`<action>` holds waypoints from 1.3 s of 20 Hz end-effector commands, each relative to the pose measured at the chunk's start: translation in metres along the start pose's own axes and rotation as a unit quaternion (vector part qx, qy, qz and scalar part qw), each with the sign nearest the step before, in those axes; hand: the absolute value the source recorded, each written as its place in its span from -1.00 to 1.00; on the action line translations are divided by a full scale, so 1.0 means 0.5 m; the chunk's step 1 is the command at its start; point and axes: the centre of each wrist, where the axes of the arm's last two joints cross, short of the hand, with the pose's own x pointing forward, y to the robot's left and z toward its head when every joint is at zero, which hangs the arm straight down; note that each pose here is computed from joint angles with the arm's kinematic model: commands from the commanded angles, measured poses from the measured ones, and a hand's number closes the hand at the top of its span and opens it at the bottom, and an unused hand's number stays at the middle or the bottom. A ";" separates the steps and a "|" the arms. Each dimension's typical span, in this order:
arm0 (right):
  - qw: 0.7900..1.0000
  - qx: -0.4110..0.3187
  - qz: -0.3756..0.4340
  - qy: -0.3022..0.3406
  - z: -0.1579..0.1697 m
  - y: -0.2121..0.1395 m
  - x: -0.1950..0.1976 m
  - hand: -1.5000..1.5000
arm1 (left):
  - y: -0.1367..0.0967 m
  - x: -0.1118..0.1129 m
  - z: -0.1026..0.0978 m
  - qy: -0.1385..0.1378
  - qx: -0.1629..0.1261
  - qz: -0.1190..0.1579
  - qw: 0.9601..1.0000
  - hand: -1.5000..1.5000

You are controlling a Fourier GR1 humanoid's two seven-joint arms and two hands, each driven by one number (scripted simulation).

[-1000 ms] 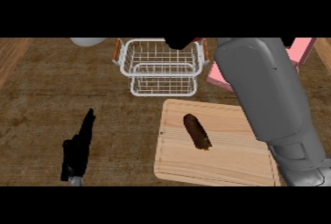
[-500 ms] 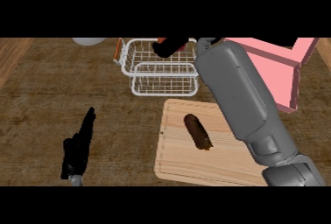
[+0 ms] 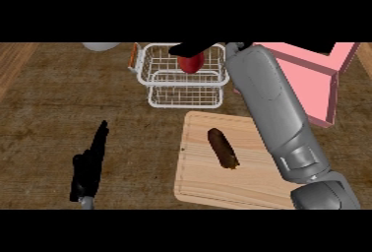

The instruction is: Pick the pear from the cutting board and place it in the tiered basket

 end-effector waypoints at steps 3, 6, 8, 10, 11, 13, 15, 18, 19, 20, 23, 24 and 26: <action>0.992 -0.074 -0.089 -0.046 -0.001 -0.026 -0.007 -1.00 | 0.028 -0.026 -0.007 0.028 0.005 0.001 1.000 0.00; 0.982 -0.150 -0.103 -0.045 -0.003 -0.119 0.009 -1.00 | -0.008 -0.024 0.011 0.024 0.017 -0.005 1.000 0.00; 0.972 -0.213 -0.094 -0.028 0.003 -0.148 -0.039 -1.00 | 0.032 -0.016 0.022 0.035 0.010 -0.003 0.999 0.00; 0.964 -0.242 -0.108 -0.004 0.009 -0.246 -0.010 -1.00 | 0.016 -0.056 0.040 0.035 0.020 -0.005 0.999 0.00; 0.964 -0.246 -0.105 0.008 0.017 -0.288 -0.035 -1.00 | 0.040 -0.047 0.042 0.036 0.009 0.000 0.999 0.00; 0.961 -0.252 -0.114 0.017 0.045 -0.330 -0.063 -1.00 | 0.018 -0.044 0.029 0.035 0.019 0.003 0.999 0.00; 0.954 -0.272 -0.121 0.027 0.072 -0.430 -0.094 -1.00 | 0.021 -0.024 0.044 0.030 0.012 0.007 0.999 0.00; 0.957 -0.265 -0.116 0.026 0.130 -0.514 -0.144 -1.00 | 0.028 -0.026 0.031 0.036 0.020 -0.001 0.999 0.00; 0.958 -0.255 -0.129 0.016 0.147 -0.538 -0.143 -1.00 | 0.013 -0.017 0.009 0.035 0.018 0.002 0.999 0.00; 0.956 -0.268 -0.115 0.033 0.179 -0.573 -0.176 -1.00 | 0.024 -0.039 0.037 0.038 0.024 0.004 0.999 0.00; 0.959 -0.257 -0.118 0.021 0.250 -0.674 -0.213 -1.00 | 0.025 -0.042 0.019 0.036 0.021 0.002 0.999 0.00; 0.958 -0.262 -0.115 0.022 0.260 -0.696 -0.230 -1.00 | 0.022 -0.030 0.035 0.028 0.013 -0.002 1.000 0.00; 0.964 -0.235 -0.124 0.018 0.312 -0.741 -0.260 -1.00 | 0.046 -0.024 0.028 0.027 0.025 0.002 0.999 0.00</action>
